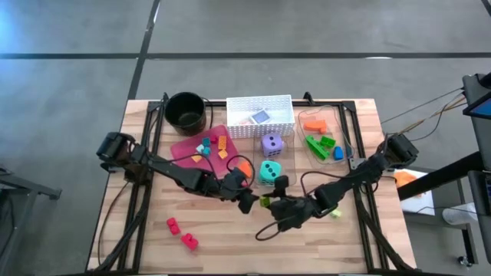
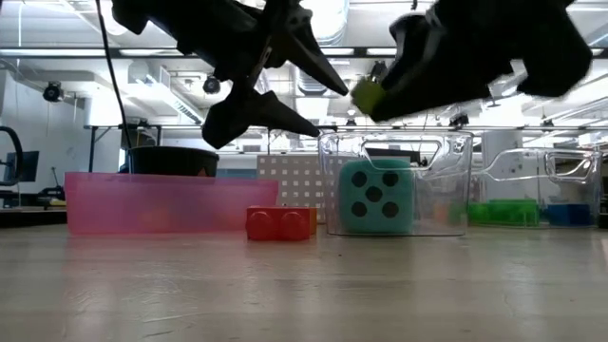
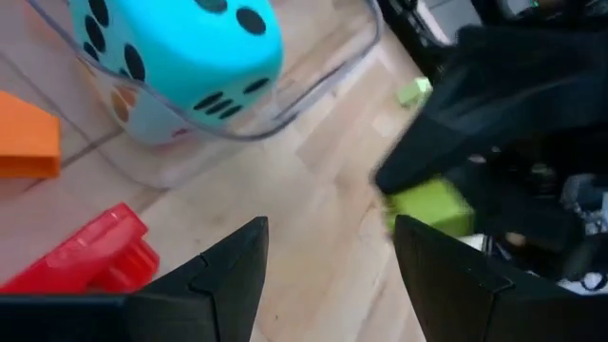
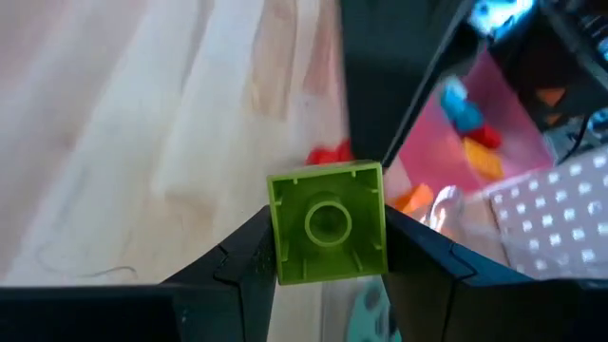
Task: Pick & Place Toys
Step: Put the small green game piece into the red bin
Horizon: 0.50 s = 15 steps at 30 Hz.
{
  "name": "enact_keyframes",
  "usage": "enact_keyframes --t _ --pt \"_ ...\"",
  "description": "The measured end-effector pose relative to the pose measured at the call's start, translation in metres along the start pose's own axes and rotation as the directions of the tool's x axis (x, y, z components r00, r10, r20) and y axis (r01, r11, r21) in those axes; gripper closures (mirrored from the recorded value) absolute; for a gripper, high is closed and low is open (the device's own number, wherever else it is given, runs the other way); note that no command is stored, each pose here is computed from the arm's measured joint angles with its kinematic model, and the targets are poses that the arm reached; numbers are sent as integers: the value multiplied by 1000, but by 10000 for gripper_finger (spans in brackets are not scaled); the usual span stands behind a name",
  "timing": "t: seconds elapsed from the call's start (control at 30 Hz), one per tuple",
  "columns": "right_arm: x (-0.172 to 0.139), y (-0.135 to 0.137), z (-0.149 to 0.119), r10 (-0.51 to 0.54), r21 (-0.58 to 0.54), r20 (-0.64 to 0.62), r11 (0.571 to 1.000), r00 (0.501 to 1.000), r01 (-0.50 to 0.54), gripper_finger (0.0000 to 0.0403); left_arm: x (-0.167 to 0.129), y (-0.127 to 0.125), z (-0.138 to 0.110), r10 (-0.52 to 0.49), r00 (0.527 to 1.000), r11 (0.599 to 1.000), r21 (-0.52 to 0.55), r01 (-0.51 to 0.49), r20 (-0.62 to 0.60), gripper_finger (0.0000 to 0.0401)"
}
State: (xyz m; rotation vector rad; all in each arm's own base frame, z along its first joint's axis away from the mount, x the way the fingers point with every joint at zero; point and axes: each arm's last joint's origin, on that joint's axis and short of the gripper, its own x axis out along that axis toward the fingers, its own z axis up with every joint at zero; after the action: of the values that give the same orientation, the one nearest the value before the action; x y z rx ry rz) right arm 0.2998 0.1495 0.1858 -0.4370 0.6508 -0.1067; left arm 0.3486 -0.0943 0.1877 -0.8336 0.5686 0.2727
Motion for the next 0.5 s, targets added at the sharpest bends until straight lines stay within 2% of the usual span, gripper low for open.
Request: enact_keyframes --t 0.3,0.5 --pt "1 -1 -5 -3 -9 -42 1000 999 2 243 2 7 9 41 998 993 -108 -37 41 170" --pt "8 -12 -6 -29 21 -61 999 998 31 243 2 2 14 2 995 992 -129 11 98 170"
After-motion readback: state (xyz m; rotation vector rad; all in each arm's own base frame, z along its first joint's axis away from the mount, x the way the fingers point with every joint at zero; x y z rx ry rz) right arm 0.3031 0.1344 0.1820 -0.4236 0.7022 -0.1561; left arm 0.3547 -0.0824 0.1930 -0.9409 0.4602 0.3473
